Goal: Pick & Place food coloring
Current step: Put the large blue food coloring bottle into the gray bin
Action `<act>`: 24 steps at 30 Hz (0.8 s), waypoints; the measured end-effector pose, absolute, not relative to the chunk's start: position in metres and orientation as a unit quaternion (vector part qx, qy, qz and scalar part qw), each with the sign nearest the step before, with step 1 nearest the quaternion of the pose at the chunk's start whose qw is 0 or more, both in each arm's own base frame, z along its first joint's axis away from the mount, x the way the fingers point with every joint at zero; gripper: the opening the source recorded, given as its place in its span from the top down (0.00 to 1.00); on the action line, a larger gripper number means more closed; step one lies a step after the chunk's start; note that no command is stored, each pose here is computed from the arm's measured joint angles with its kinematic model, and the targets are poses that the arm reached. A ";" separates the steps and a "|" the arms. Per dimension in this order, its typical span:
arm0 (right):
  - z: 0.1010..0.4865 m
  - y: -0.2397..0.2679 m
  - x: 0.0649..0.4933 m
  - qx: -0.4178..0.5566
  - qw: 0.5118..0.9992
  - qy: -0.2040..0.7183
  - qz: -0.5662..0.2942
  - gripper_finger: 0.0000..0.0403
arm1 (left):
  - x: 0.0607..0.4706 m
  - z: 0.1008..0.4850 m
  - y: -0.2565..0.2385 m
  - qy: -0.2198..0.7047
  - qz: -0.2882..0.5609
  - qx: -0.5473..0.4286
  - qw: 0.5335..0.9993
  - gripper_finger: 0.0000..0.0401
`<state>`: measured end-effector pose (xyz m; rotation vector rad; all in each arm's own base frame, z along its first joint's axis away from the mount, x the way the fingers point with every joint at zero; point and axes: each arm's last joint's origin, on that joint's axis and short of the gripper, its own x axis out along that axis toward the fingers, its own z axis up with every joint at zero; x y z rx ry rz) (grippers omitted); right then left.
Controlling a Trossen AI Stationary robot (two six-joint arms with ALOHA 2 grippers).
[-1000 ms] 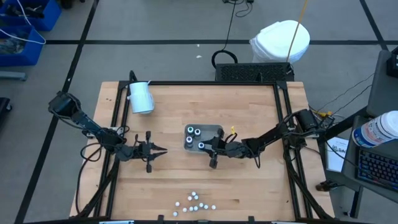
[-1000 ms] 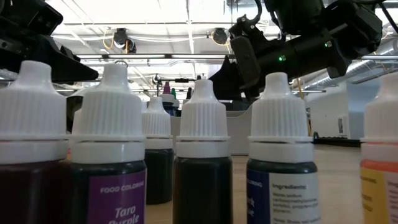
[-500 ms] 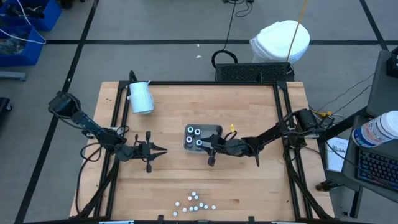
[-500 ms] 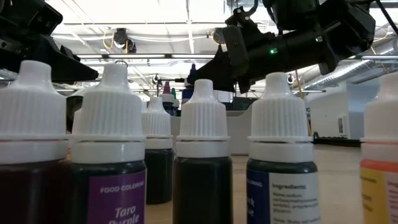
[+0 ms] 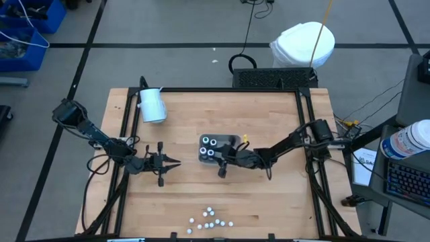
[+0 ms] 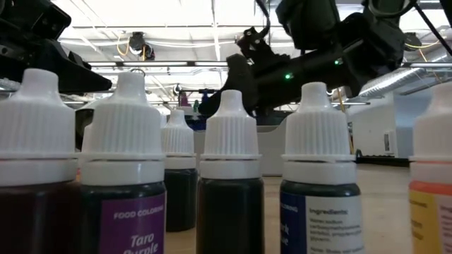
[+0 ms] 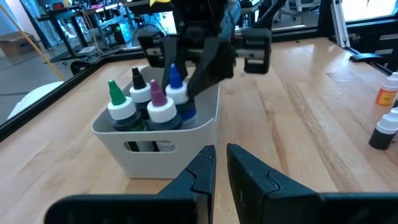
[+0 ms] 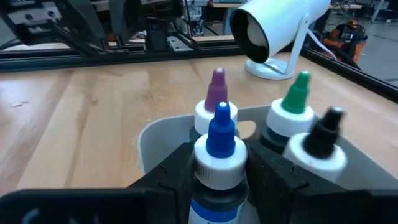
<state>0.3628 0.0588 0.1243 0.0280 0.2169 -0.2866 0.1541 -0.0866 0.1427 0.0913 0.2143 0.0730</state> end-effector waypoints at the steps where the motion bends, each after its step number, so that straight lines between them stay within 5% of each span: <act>1: 0.123 0.059 0.365 0.013 0.984 0.108 -0.143 0.70 | 0.154 0.143 -0.087 0.108 0.036 0.046 0.992 0.88; 14: 0.120 0.060 0.365 0.017 0.982 0.122 -0.146 0.67 | 0.154 0.142 -0.087 0.108 0.037 0.039 0.993 0.88; 24: 0.119 0.060 0.365 0.021 0.981 0.127 -0.145 0.53 | 0.154 0.142 -0.087 0.110 0.037 0.031 0.993 0.88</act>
